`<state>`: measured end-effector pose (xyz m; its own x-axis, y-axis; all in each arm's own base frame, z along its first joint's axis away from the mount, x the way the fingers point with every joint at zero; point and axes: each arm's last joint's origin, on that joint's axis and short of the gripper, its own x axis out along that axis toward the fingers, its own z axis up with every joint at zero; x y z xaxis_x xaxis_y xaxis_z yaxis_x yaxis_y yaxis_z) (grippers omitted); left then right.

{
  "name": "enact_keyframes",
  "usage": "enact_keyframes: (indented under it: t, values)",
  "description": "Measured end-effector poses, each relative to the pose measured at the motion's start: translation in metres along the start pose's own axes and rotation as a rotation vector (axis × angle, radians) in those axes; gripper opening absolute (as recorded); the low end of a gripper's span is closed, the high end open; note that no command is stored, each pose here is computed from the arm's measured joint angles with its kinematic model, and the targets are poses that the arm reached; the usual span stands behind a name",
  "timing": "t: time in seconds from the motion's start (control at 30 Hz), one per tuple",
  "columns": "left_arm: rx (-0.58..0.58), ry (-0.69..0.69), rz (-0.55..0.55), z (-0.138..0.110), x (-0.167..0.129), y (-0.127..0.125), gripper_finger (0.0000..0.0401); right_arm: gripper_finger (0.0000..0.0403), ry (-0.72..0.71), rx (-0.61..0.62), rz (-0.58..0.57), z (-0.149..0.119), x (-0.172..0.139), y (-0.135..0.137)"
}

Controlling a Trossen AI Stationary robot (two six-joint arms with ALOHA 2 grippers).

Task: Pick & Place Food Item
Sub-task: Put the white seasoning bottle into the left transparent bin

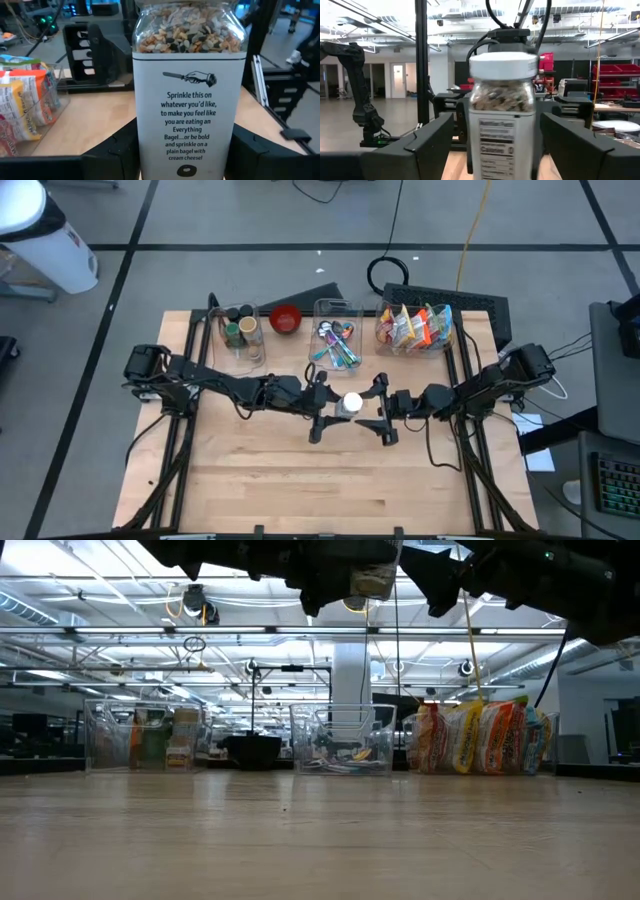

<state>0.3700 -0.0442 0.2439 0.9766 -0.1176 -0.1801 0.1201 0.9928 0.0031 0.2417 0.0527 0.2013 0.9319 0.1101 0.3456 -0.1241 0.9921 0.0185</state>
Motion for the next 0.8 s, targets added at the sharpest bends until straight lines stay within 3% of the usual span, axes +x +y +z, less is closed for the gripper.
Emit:
enact_keyframes:
  t: [0.37,0.8]
  values:
    - [-0.014,-0.037,0.003,0.0008,0.0020,0.0026,0.0204,0.0281,0.039,-0.009,-0.002,-0.0009,0.0100,0.0008]
    - [-0.017,-0.042,-0.012,0.0000,0.0029,0.0063,0.0204,0.0219,0.064,0.001,-0.020,-0.0034,0.0102,-0.0033]
